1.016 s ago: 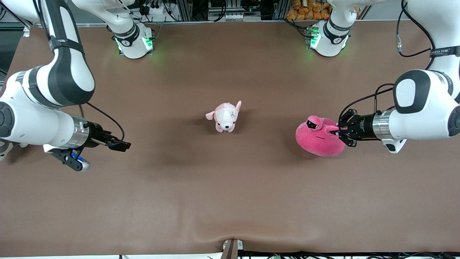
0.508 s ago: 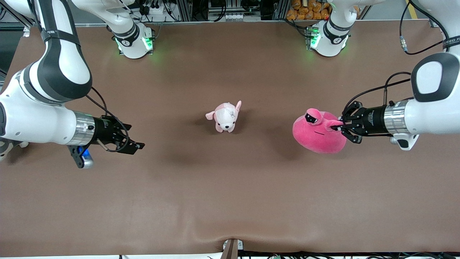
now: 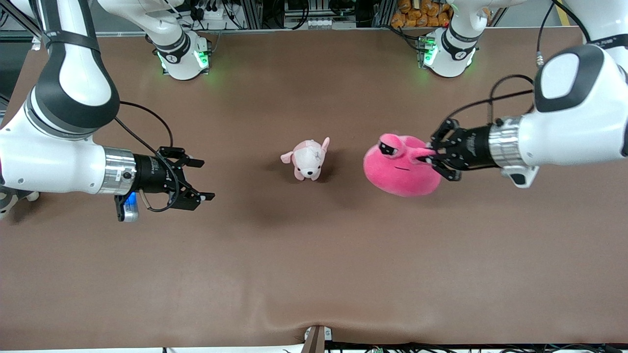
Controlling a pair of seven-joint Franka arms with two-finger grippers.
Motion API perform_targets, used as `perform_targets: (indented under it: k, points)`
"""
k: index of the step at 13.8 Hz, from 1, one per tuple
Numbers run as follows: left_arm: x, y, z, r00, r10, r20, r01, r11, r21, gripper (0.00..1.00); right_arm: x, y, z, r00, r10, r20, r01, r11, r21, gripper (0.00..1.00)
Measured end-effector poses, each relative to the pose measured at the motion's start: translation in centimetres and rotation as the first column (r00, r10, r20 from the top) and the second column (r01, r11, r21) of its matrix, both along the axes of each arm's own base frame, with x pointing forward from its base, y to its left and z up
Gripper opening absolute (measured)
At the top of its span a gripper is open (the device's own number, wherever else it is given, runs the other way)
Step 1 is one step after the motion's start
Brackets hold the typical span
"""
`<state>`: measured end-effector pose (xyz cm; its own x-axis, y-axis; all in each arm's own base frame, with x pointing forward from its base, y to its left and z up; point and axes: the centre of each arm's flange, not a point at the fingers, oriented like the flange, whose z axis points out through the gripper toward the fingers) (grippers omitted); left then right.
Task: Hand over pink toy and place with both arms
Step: 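Lift the pink plush with the left gripper toward the right gripper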
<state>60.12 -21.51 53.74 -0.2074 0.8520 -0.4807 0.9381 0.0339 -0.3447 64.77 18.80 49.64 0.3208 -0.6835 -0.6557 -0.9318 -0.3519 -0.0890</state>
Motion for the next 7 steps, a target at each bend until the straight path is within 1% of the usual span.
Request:
perform_targets:
  k: [3, 5, 7]
  points:
    - [-0.4, -2.4, 1.6, 0.997, 0.068, -0.039, -0.071, 0.995, -0.065, 0.11, -0.4, 1.9, 0.7, 0.997, -0.041, -0.063, 0.045, 0.996, 0.073, 1.00]
    - [-0.5, -4.4, 1.8, 0.991, 0.116, -0.063, -0.122, 0.988, -0.093, 0.11, -0.8, 2.7, 0.7, 0.994, -0.044, -0.103, 0.054, 0.994, 0.095, 1.00]
    - [-0.7, -6.9, 1.7, 0.986, 0.154, -0.068, -0.161, 0.982, -0.103, 0.11, -1.2, 4.0, 0.8, 0.985, -0.063, -0.159, 0.084, 0.988, 0.129, 1.00]
